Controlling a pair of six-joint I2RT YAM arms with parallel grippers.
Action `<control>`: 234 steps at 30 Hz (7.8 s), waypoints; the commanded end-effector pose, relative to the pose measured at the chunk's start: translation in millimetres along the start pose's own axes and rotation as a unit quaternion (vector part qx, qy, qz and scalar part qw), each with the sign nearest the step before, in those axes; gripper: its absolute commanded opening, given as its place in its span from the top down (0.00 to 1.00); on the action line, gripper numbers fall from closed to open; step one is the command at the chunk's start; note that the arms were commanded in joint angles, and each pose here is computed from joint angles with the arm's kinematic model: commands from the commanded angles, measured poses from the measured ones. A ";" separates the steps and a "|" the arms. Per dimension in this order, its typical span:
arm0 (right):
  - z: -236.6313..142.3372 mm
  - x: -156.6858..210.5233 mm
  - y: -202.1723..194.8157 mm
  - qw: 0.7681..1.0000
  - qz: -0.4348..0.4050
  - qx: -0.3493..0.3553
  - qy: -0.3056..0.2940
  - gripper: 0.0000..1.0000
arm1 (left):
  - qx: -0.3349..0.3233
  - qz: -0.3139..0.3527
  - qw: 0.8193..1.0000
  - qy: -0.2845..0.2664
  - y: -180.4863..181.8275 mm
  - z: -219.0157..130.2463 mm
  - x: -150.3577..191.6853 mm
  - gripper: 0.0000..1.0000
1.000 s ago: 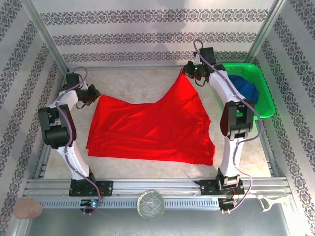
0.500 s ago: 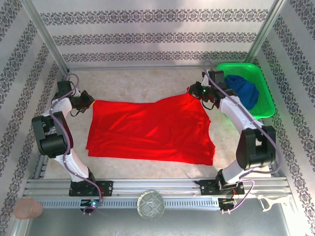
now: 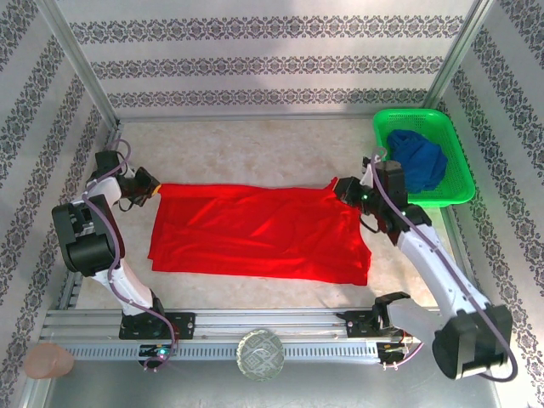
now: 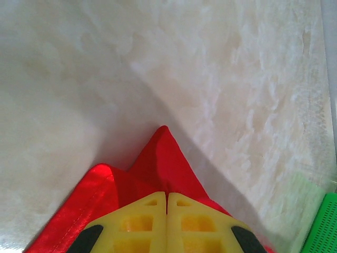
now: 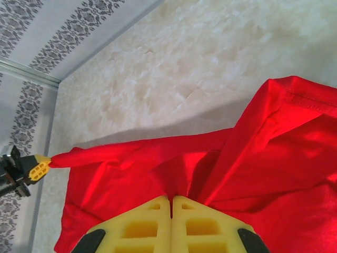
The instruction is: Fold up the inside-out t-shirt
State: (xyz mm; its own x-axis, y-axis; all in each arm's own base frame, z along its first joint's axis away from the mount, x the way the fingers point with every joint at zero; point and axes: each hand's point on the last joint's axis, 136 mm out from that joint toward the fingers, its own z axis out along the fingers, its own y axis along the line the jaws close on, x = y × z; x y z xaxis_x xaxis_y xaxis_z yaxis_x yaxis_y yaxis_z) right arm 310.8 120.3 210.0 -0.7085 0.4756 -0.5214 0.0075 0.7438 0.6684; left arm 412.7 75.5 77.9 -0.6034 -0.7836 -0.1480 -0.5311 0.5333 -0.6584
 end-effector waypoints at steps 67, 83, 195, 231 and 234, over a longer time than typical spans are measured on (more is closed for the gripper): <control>103.1 109.1 -46.1 0.961 -0.133 0.098 0.222 1.00 | -0.021 0.060 0.997 0.052 -15.1 56.5 72.5 0.33; 40.1 188.2 -19.3 0.955 -0.143 0.058 0.255 1.00 | -0.003 0.063 0.997 0.041 -30.4 37.7 74.4 0.33; 54.8 262.7 15.4 0.964 -0.044 0.058 0.255 0.99 | 0.026 0.070 0.997 0.037 -51.1 31.3 72.6 0.33; 81.9 62.4 -126.5 0.983 0.122 0.073 0.120 0.65 | 0.013 0.067 0.996 0.061 -33.4 37.6 87.3 0.33; 63.3 47.4 -101.5 0.988 0.099 0.047 0.108 0.61 | 0.045 0.070 0.996 0.040 -57.7 15.9 83.7 0.32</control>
State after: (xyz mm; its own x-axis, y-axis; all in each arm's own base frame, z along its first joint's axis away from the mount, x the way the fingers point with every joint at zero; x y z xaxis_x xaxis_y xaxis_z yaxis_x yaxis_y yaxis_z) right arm 315.7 87.9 41.6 -0.8032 0.5661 -0.1856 0.3398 0.6911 0.6379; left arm 394.8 -21.0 52.5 -0.7286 -0.6772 -0.1028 -0.4637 0.5980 -0.6537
